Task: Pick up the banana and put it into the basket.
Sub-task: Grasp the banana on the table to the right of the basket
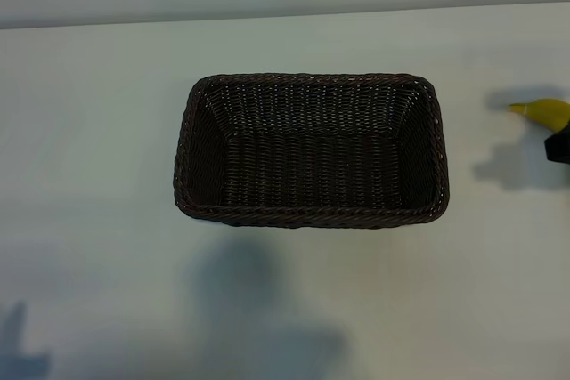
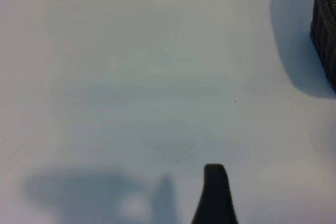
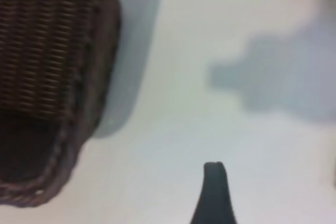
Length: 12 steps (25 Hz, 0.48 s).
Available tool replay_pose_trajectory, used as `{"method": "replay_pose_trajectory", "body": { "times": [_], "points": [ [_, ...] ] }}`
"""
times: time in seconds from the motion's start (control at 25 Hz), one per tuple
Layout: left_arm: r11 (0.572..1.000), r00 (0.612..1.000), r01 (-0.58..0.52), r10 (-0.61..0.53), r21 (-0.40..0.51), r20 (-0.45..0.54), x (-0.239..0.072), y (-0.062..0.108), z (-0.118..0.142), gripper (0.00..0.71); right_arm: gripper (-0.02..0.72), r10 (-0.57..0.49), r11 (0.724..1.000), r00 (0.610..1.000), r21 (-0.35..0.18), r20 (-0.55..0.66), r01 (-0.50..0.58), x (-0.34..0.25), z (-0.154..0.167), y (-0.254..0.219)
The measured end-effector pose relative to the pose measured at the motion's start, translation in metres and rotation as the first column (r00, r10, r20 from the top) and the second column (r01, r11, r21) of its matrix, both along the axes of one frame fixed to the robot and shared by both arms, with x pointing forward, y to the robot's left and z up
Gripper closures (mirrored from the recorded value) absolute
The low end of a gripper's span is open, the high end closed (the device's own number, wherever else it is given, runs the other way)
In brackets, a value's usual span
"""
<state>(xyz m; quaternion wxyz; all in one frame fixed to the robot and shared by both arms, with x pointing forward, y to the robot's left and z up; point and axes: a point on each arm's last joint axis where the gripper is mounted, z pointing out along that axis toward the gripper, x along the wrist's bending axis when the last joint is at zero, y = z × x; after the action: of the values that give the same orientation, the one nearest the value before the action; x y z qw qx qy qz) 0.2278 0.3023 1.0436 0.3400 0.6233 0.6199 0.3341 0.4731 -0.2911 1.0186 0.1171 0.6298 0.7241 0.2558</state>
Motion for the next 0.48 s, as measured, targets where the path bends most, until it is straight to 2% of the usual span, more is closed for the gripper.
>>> {"method": "replay_pose_trajectory", "body": {
  "times": [0.16, 0.28, 0.48],
  "points": [
    [1.000, 1.000, 0.000, 0.000, 0.000, 0.000, 0.000, 0.000, 0.000, 0.131, 0.130, -0.035, 0.998, 0.999, -0.054, -0.024, 0.034, 0.018, 0.000, -0.007],
    [1.000, 1.000, 0.000, 0.000, 0.000, 0.000, 0.000, 0.000, 0.000, 0.131, 0.130, -0.066, 0.992, 0.996, -0.115, -0.051, 0.060, 0.037, -0.002, -0.014],
    [1.000, 1.000, 0.000, 0.000, 0.000, 0.000, 0.000, 0.000, 0.000, 0.131, 0.130, -0.078, 0.984, 0.985, -0.173, -0.153, 0.051, 0.069, -0.018, -0.022]
  ]
}}
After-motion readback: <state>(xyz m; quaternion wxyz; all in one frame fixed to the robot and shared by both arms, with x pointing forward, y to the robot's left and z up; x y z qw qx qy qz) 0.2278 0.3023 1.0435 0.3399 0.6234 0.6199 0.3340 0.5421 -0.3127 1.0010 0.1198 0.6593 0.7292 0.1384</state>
